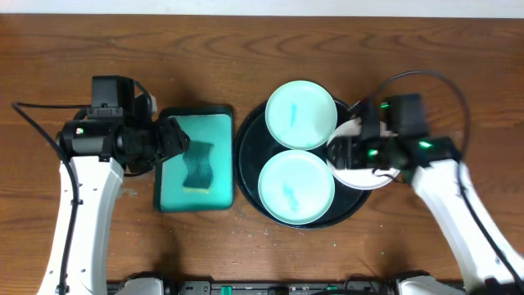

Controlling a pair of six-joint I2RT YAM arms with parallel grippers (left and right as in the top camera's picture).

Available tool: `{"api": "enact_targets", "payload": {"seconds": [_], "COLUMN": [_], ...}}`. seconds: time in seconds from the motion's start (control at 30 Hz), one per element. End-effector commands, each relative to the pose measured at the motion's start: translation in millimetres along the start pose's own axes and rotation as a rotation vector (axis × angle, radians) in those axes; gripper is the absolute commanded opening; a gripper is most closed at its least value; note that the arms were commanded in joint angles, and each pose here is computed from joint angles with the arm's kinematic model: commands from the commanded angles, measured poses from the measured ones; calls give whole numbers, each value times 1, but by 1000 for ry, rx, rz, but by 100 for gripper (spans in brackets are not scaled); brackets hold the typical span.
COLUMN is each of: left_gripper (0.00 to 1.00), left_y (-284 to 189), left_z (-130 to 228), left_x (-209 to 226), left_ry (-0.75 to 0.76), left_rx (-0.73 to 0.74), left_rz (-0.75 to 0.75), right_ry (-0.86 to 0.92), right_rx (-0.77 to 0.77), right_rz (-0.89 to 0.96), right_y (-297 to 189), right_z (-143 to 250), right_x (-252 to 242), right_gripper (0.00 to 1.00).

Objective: Clean dirty plates on tray and stack at the side
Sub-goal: 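Move left gripper to the sponge and right gripper to the plates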

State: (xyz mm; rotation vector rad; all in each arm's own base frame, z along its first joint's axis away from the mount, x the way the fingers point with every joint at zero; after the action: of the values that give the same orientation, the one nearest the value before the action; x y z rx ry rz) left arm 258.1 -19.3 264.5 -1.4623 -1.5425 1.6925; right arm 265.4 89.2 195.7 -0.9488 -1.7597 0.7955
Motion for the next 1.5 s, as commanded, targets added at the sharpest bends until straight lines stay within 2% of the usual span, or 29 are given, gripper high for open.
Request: {"api": "enact_targets", "payload": {"seconds": [0.0, 0.03, 0.2, 0.4, 0.43, 0.53, 0.57, 0.7, 0.77, 0.97, 1.17, 1.23, 1.33, 1.43, 1.47], "left_gripper": [66, 66, 66, 66, 66, 66, 66, 65, 61, 59, 59, 57, 46, 31, 21], "left_y": [-10, -10, -10, -9, -8, -3, 0, 14, 25, 72, 131, 153, 174, 186, 187], "left_z": [1, 1, 1, 2, 2, 4, 5, 7, 7, 12, 11, 11, 14, 16, 16], "left_x": [-3, -1, -1, -1, -1, 2, 3, 10, 13, 25, 25, 27, 33, 37, 37], "left_ry": [100, 97, 97, 100, 99, 94, 93, 37, 1, -5, 53, 82, 97, 93, 93], "left_rx": [-49, -55, -54, -50, -48, -32, -28, -6, 2, 18, 59, 65, 90, 117, 118], "left_rz": [-36, -58, -63, -63, -64, -72, -74, -85, -90, -162, -221, -287, -370, -380, -380], "right_ry": [-21, -25, 117, 178, 179, 161, 156, 147, 154, 143, 141, 141, 141, 142, 142], "right_rx": [148, 191, 295, 342, 340, 301, 282, 234, 210, 191, 188, 188, 190, 192, 191], "right_rz": [156, 156, 305, 355, 354, 341, 338, 354, 380, 388, 388, 389, 389, 389, 389], "right_y": [34, 45, 74, 97, 100, 111, 112, 113, 113, 113, 114, 114, 114, 114, 114], "right_z": [19, 25, 42, 47, 46, 39, 36, 29, 27, 24, 23, 23, 24, 24, 24], "right_x": [-4, -1, -10, -26, -27, -30, -30, -31, -34, -34, -34, -34, -34, -34, -34], "right_gripper": [58, 53, 50, 42, 38, 5, 1, 1, 1, 1, 1, 1, 1, 1, 1]}}
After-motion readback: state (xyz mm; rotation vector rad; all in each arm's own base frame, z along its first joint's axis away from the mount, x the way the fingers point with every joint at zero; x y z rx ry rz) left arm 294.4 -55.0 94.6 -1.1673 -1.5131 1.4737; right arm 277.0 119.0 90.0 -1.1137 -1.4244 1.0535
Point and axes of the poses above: each gripper's point midway between its finger pads, its own y axis out along the fingers, its own x axis along the line the jaws close on, z = x × y, the point moved 9 cm from there along -y, back along the fingers, and after that the axes turned 5 degrees about -y, right-handed, at the moved point
